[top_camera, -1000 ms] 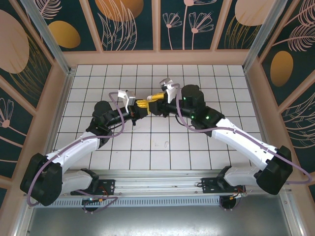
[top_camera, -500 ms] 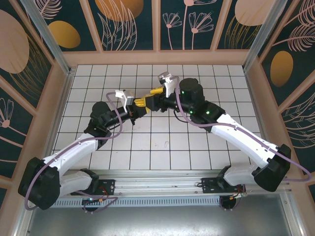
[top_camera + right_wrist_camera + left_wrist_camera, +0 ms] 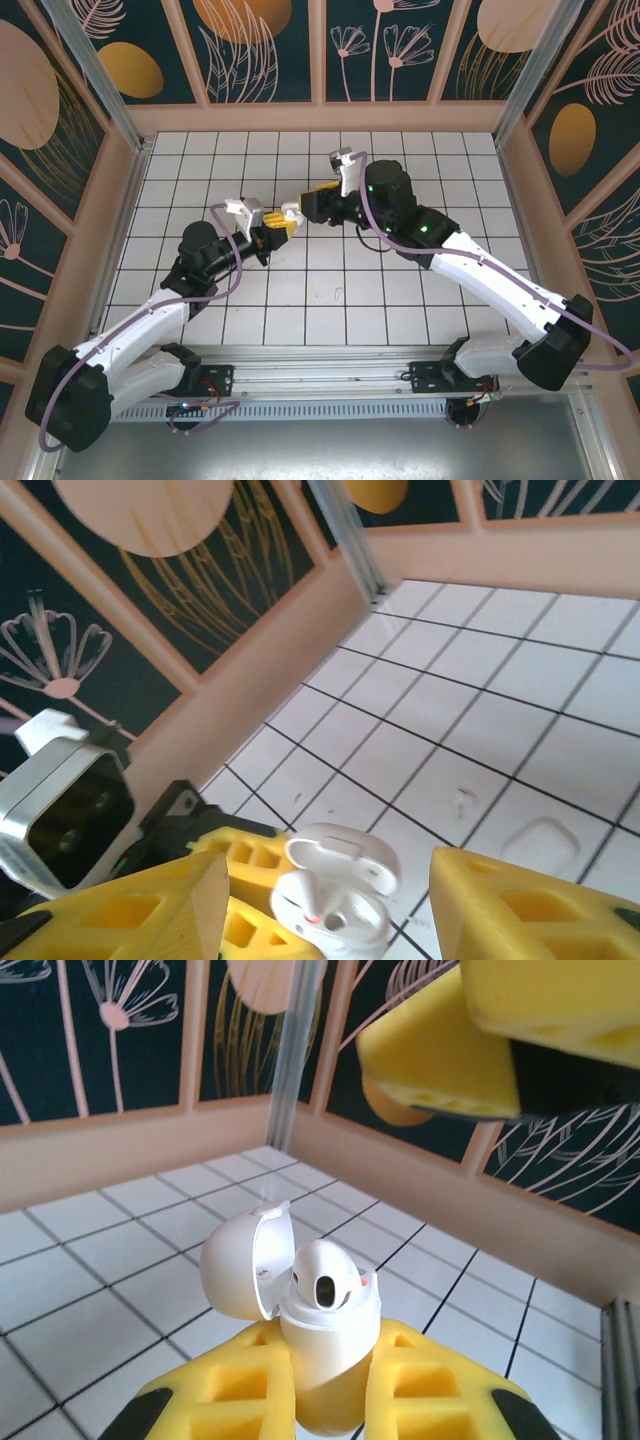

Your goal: Insert the wireless bluetooth earbuds into the charging case

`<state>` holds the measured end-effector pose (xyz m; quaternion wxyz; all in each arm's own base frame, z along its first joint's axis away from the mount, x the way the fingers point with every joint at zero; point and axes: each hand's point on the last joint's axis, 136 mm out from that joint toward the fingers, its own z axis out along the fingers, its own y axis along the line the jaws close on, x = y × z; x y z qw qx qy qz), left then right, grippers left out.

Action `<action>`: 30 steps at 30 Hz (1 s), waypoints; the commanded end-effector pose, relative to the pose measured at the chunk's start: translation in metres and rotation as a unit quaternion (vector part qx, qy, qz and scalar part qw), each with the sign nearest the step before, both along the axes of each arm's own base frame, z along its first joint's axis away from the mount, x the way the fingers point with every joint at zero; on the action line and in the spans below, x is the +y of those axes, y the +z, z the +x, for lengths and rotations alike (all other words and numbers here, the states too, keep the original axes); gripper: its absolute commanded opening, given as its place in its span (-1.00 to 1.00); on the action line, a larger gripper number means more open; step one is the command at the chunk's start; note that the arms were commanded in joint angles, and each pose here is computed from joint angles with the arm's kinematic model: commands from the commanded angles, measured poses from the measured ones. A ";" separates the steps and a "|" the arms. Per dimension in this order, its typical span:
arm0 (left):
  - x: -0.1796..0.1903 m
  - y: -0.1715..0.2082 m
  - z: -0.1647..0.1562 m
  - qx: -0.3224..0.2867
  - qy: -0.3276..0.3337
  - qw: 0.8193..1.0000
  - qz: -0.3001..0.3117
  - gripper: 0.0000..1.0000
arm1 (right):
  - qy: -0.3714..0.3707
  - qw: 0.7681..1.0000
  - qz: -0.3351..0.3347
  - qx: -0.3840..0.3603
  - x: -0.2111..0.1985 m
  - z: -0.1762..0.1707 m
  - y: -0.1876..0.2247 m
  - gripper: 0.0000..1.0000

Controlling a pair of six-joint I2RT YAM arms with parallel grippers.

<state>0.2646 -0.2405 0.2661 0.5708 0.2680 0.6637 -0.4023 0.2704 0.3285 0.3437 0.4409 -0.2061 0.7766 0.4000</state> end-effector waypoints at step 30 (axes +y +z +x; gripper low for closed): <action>0.059 -0.037 -0.026 0.018 0.108 0.986 0.127 -1.00 | -0.043 0.900 -0.207 0.382 -0.059 -0.024 -0.288 -0.16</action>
